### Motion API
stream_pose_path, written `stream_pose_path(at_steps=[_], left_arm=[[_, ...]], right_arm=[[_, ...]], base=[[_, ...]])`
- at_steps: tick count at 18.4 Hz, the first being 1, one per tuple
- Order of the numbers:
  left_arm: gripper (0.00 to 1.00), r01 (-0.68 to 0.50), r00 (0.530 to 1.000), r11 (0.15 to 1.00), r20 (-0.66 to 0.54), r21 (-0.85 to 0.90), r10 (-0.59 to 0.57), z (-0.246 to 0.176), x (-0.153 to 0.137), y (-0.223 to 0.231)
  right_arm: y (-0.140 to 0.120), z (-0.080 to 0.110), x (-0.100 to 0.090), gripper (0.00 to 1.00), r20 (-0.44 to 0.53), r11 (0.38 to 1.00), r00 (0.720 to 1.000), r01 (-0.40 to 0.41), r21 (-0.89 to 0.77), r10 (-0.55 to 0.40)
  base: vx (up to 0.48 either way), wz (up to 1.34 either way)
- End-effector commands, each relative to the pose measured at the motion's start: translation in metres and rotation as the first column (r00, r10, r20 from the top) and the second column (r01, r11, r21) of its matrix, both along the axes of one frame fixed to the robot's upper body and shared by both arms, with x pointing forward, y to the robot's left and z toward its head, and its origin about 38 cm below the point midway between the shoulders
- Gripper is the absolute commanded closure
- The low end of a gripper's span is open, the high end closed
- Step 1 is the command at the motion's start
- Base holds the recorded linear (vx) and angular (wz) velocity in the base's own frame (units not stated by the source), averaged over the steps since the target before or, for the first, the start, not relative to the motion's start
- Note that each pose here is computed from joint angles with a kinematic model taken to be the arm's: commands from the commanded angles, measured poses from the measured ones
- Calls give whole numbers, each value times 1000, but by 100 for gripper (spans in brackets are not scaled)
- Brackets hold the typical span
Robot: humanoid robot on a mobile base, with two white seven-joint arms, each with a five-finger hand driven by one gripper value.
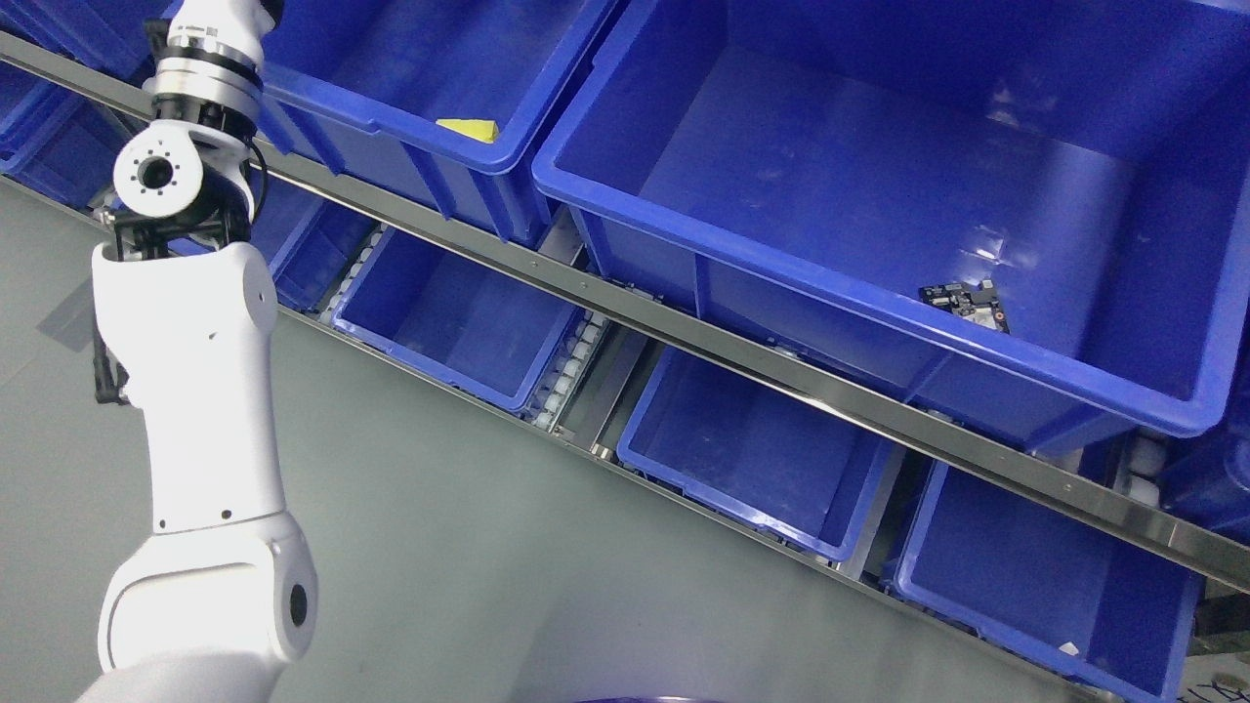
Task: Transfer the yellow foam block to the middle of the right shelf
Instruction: 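Open the left hand and withdraw it from the bin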
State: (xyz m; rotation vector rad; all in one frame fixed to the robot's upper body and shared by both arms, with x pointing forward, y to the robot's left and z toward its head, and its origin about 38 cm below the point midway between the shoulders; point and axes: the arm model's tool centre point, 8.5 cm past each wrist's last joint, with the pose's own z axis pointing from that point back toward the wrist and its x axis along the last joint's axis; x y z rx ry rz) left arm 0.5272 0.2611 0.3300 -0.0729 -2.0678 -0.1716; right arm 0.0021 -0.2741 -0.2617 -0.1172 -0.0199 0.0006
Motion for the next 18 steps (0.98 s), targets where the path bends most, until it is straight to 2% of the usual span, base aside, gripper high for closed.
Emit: stream_pose_path(at_steps=[1, 5, 18], left_arm=[[0, 34, 995, 999, 97, -27, -31, -15, -65, -2], [0, 9, 995, 996, 100, -92, 0, -17, -69, 16], [0, 23, 994, 993, 109, -120, -10, -11, -67, 17]], right_arm=[[-11, 1, -9, 0, -5, 1000, 1000, 9, -17, -9], [-11, 1, -10, 0, -6, 1000, 1000, 9, -17, -9], [-11, 1, -10, 0, -6, 1000, 1000, 9, -17, -9]], base=[[-68, 29], [-38, 15], [-1, 0]])
